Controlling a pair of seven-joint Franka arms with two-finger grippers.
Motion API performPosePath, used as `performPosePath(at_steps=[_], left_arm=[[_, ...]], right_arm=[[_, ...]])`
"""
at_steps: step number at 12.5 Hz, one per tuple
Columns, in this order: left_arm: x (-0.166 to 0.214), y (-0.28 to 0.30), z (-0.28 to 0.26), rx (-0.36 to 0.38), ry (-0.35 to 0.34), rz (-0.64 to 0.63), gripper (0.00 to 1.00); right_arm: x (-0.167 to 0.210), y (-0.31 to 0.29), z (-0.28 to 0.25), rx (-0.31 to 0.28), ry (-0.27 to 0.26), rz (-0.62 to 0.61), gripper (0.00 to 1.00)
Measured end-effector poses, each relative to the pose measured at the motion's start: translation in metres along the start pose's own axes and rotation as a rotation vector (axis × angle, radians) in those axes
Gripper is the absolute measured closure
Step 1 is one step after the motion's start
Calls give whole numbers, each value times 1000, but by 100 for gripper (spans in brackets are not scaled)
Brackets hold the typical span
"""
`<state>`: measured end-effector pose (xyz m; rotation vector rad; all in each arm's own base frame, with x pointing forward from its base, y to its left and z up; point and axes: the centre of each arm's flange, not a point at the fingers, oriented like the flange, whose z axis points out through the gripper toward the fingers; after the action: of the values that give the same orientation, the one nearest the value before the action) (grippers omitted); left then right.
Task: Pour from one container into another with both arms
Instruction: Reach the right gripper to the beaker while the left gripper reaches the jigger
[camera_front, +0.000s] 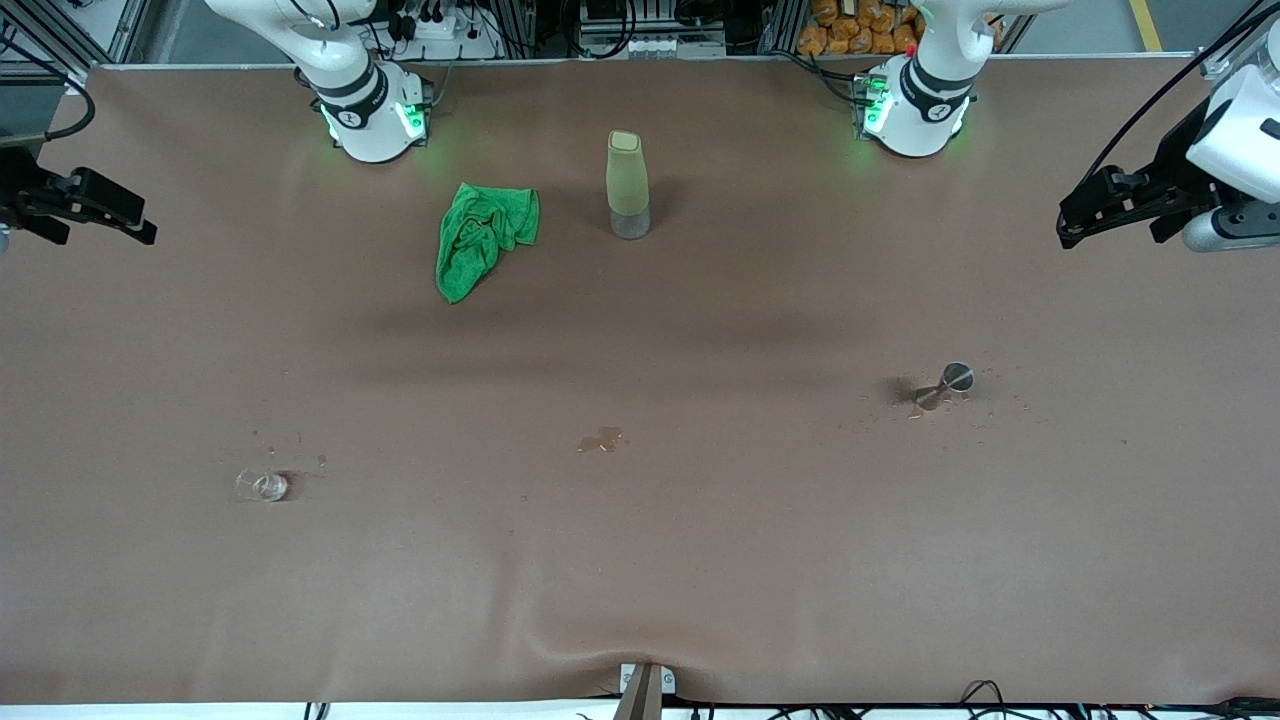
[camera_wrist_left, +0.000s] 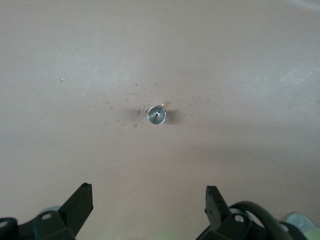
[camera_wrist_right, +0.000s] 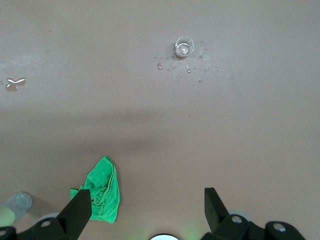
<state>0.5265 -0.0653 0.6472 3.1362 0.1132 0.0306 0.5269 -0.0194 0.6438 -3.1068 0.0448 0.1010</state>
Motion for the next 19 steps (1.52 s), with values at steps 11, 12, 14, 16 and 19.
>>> performPosePath(at_steps=[11, 12, 14, 16, 19], left_arm=[[17, -25, 42, -100, -64, 210, 0], [18, -30, 49, -130, -67, 240, 0], [23, -45, 67, -193, -51, 296, 0], [29, -55, 86, -252, -10, 360, 0], [35, -70, 123, -391, 12, 460, 0]], right_arm=[[55, 110, 71, 66, -80, -274, 0], [63, 126, 82, 95, -72, -317, 0], [78, 162, 109, 162, -24, -426, 0], [90, 196, 141, 224, 32, -547, 0], [105, 236, 191, 309, 156, -771, 0]])
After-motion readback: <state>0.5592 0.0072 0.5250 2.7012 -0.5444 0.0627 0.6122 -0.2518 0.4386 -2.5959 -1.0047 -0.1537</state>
